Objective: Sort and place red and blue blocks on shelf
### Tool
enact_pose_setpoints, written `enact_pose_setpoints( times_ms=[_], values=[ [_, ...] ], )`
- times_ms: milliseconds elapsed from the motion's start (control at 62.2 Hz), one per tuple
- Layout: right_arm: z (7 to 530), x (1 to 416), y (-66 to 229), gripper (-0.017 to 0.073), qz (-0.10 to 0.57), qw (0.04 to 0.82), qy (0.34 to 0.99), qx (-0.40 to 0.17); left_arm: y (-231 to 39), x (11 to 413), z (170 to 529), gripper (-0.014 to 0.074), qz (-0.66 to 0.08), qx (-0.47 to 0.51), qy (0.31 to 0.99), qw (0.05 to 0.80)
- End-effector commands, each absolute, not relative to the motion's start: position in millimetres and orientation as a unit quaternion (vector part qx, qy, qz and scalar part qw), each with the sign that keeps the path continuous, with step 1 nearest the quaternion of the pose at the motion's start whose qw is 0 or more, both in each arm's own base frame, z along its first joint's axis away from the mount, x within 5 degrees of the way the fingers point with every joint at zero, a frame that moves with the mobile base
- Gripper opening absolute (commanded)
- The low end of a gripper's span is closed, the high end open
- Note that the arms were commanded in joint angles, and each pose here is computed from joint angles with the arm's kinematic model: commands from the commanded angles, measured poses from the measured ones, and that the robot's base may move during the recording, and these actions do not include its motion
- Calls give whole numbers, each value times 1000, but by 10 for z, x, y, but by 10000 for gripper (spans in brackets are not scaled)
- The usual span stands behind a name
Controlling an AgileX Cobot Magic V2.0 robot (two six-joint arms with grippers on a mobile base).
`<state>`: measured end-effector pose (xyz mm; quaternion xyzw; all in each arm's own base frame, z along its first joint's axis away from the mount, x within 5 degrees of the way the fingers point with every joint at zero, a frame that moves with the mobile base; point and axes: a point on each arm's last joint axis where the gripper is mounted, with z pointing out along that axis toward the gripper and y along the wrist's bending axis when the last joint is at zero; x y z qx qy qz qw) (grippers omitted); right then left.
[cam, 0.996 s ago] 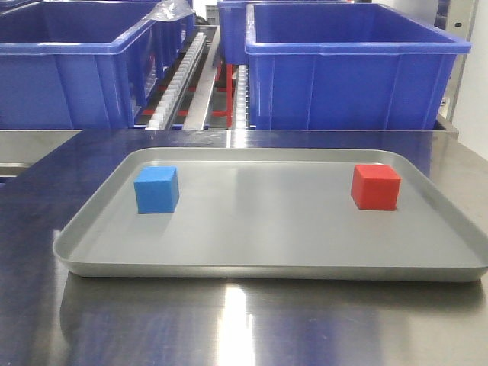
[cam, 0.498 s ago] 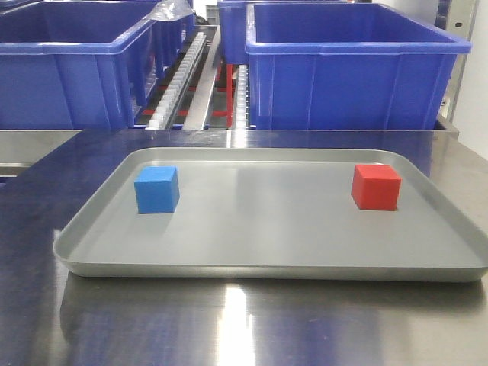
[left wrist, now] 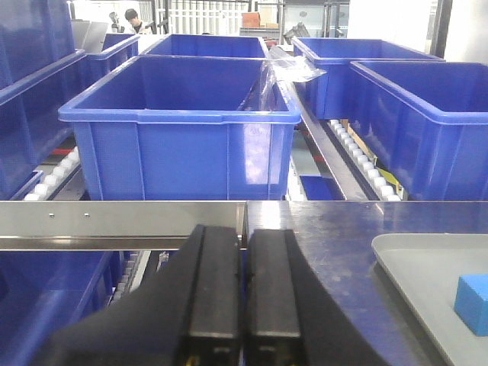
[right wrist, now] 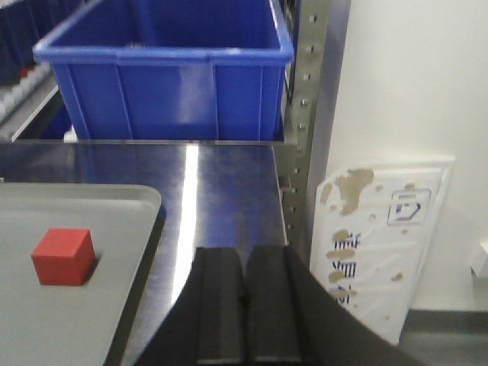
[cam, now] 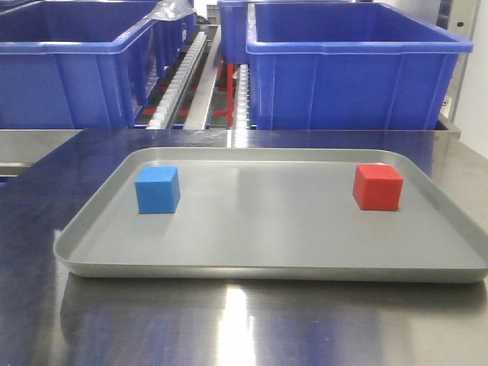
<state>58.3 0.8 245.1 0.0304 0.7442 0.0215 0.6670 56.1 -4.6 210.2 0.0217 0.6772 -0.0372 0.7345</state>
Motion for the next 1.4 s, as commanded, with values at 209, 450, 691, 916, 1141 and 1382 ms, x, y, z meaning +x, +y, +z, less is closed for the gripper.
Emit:
enact_pose_setpoints(
  times_ms=[209,450,691,916,1141,1382],
  values=[
    [2854,1022,-17,49,6,621,783,18,-43,547,2111,125,-39,18,645,763],
    [3060,1549,36,49,-55,543,833,-89,-43,547,2111,125,-39,18,645,763],
    [3056,2084,405,115,13,421,902,-95,-43,547,2111,125,-39,18,645,763],
    [3032,2550,813,408,48,331,941,-44,-43,547,2111,125,-39,18,645,763],
    [3088,2922,1078,427,39,259,965,-6,-43,547,2111,125,-39,18,645,763],
    [3185,3173,1324,433,27,205,978,26,-43,547,2111,125,-39,18,645,763]
  ],
)
